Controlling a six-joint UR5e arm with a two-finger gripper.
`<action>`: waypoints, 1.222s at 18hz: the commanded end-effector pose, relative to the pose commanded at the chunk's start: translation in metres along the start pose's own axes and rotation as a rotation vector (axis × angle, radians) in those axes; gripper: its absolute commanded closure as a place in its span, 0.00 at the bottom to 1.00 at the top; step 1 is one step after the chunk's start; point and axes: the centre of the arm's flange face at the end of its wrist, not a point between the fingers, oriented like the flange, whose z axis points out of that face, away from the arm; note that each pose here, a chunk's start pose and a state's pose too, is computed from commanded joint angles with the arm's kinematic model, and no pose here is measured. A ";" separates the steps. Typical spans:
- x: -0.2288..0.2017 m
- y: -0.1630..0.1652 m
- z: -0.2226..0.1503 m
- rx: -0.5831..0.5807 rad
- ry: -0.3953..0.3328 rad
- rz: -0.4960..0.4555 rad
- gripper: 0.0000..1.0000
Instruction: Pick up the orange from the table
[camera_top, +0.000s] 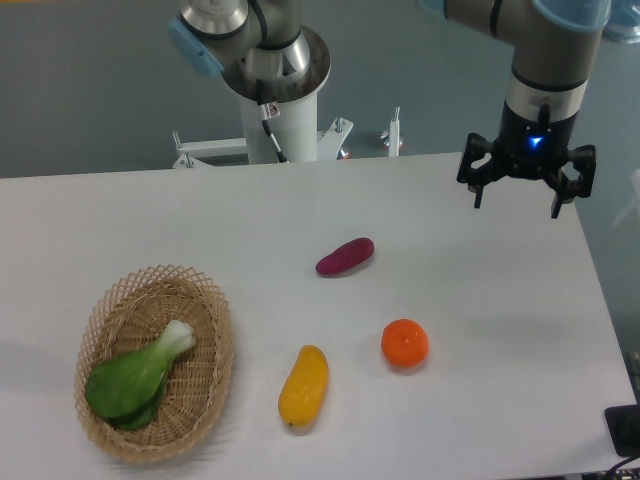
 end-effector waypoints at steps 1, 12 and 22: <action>0.001 0.001 0.003 -0.002 0.004 0.001 0.00; 0.006 0.001 0.033 -0.023 0.044 -0.052 0.00; 0.041 -0.033 0.127 0.003 0.062 -0.108 0.00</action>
